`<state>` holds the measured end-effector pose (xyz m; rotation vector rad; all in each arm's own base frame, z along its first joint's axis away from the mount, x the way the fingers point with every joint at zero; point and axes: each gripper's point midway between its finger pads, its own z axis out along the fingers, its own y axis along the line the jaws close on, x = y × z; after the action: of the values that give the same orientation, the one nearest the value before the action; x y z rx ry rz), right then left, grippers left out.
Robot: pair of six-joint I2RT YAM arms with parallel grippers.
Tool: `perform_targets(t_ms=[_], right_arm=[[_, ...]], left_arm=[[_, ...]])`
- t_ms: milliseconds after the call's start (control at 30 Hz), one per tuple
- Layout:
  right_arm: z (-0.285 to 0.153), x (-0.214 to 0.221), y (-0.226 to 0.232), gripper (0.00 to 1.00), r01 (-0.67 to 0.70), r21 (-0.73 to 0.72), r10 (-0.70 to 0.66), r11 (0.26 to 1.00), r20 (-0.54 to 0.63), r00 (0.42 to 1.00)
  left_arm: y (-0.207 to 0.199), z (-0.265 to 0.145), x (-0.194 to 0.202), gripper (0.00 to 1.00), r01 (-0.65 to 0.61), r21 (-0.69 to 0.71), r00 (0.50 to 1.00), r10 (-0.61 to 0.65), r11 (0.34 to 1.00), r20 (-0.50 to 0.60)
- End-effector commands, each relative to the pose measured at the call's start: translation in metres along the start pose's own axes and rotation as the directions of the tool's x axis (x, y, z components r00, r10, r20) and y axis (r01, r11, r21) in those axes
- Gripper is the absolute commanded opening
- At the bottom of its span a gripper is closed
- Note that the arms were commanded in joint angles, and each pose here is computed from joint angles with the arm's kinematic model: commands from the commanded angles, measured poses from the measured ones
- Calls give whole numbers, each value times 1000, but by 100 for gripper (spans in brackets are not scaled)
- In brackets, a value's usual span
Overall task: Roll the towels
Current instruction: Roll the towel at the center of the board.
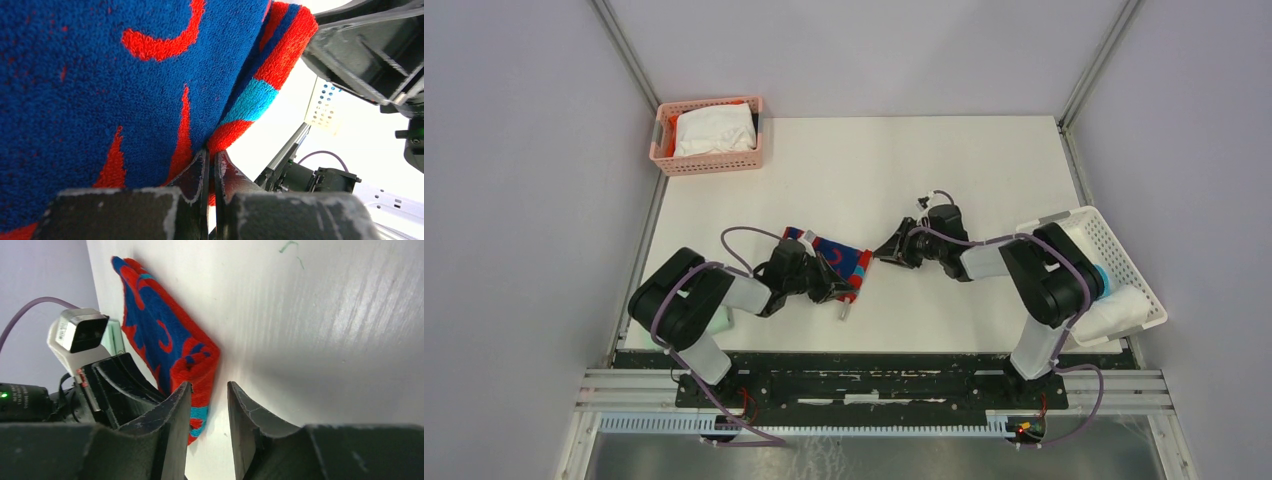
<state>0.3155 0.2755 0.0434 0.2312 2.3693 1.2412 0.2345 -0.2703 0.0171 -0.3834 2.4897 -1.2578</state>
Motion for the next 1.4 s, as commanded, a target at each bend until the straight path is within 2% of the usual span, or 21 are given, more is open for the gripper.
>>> perform_targets(t_ms=[0, 300, 433, 733, 933, 1200, 1367], right_arm=[[13, 6, 12, 41, 41, -57, -43, 998, -43, 998], [19, 10, 35, 47, 27, -187, -35, 982, -43, 998], [23, 9, 36, 49, 21, -196, -30, 980, -46, 998], [42, 19, 19, 47, 25, -110, -37, 994, -101, 994], [52, 39, -15, 47, 50, 78, -35, 996, -185, 982], [44, 57, -53, 29, 205, 353, -104, 913, -285, 953], [26, 48, -62, 13, 316, 521, -161, 793, -321, 933]], left_arm=[[35, -4, 8, 3, 109, -111, 994, -107, 988, 17], [43, -7, 9, 3, 138, -127, 990, -136, 982, 23], [43, -7, 9, 3, 140, -128, 990, -139, 982, 22], [44, -7, 9, 3, 139, -132, 990, -138, 981, 20], [46, -7, 10, 3, 138, -142, 990, -137, 980, 20], [44, -10, 7, 6, 116, -147, 993, -113, 982, 28], [36, -20, 3, 26, 61, -169, 997, -53, 984, 49]])
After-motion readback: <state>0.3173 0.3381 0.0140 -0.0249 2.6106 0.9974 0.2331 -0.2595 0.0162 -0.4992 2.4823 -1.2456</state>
